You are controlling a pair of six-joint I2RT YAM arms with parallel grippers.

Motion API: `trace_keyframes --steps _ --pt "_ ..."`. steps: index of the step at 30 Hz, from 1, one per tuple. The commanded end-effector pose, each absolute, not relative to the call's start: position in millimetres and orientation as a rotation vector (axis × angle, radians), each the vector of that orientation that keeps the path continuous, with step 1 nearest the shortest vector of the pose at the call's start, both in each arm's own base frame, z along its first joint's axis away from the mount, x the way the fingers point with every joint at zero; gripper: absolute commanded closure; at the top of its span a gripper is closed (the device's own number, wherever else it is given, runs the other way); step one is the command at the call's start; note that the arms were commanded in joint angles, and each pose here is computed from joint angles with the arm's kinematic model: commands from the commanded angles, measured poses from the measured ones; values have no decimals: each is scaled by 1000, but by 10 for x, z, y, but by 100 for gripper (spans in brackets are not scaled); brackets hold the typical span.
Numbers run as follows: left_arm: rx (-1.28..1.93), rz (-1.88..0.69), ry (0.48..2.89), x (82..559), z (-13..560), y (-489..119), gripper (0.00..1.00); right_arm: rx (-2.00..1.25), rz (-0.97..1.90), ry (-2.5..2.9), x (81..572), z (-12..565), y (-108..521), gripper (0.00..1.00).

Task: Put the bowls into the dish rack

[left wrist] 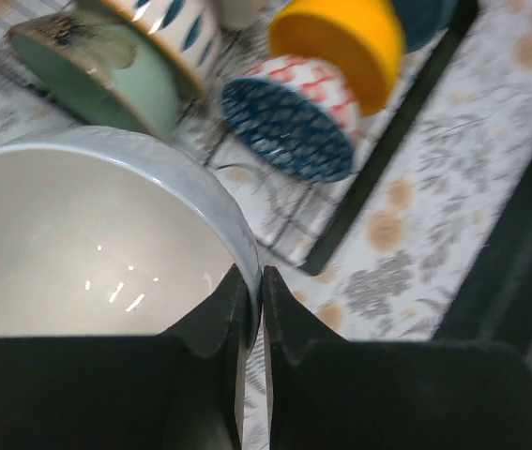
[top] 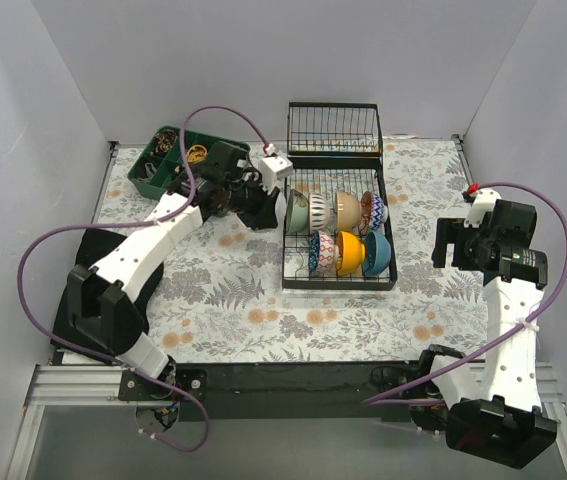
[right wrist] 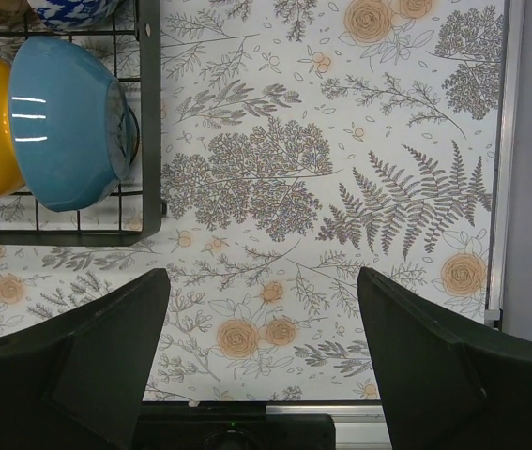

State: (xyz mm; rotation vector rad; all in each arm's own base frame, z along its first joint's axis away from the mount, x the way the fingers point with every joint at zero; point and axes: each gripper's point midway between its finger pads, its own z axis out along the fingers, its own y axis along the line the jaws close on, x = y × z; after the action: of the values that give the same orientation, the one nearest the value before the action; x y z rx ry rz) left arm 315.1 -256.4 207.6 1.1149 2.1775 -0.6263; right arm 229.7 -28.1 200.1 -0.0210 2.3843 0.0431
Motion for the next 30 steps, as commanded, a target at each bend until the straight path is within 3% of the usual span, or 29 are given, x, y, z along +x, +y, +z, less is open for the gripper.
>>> trace_keyframes --steps 1,2,4,6,19,30 --pt "1035 -1187 1848 2555 2920 -3003 100 -7 40 2358 2359 2029 -303 11" --pt "922 -1306 1944 2416 2692 -2999 100 -6 29 2360 2357 2027 -317 11" --pt "867 -1382 1719 2333 3044 -3038 100 -4 24 2360 2359 2029 -326 11" --pt "693 -1492 1764 2261 2916 -3028 100 -4 18 2363 2358 2028 -334 11" --pt "350 -1696 1781 2609 2843 -3241 100 7 -8 2392 2356 1988 -394 11" --pt "183 -1765 1867 2671 2321 -3247 100 12 -21 2430 2359 1951 -447 11"
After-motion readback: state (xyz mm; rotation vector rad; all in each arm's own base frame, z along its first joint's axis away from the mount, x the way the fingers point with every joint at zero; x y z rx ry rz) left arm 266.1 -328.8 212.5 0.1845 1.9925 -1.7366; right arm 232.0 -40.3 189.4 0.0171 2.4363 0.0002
